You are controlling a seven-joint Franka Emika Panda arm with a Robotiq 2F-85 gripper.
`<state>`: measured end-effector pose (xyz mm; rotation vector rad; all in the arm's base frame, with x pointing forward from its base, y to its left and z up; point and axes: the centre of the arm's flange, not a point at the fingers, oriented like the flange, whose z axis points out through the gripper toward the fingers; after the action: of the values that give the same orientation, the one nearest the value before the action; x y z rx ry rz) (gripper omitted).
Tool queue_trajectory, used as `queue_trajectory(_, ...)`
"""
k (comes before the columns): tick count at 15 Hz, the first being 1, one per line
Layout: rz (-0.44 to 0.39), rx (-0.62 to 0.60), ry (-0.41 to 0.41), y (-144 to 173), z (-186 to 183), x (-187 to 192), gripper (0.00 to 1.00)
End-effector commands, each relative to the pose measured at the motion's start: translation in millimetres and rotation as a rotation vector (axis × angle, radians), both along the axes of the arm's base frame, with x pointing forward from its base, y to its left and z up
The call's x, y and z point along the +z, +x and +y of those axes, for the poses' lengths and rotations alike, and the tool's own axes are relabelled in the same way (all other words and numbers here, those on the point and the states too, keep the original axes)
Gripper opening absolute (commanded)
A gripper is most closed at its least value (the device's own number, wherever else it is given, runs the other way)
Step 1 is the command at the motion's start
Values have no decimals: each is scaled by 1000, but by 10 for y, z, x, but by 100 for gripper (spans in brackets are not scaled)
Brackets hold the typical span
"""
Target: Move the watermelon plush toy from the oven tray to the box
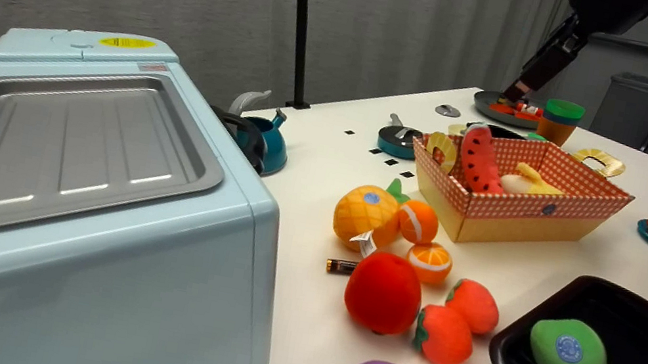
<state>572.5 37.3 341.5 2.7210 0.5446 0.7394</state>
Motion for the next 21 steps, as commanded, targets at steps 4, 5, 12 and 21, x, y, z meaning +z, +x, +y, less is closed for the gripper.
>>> queue_trajectory(4,-11,-49,100,-18,85,-4,100)
queue_trajectory(5,-12,-54,114,-19,99,-10,100)
queue_trajectory(12,33,-121,316,-87,277,-116,100)
queue_trajectory(21,55,-140,318,-133,456,-217,100)
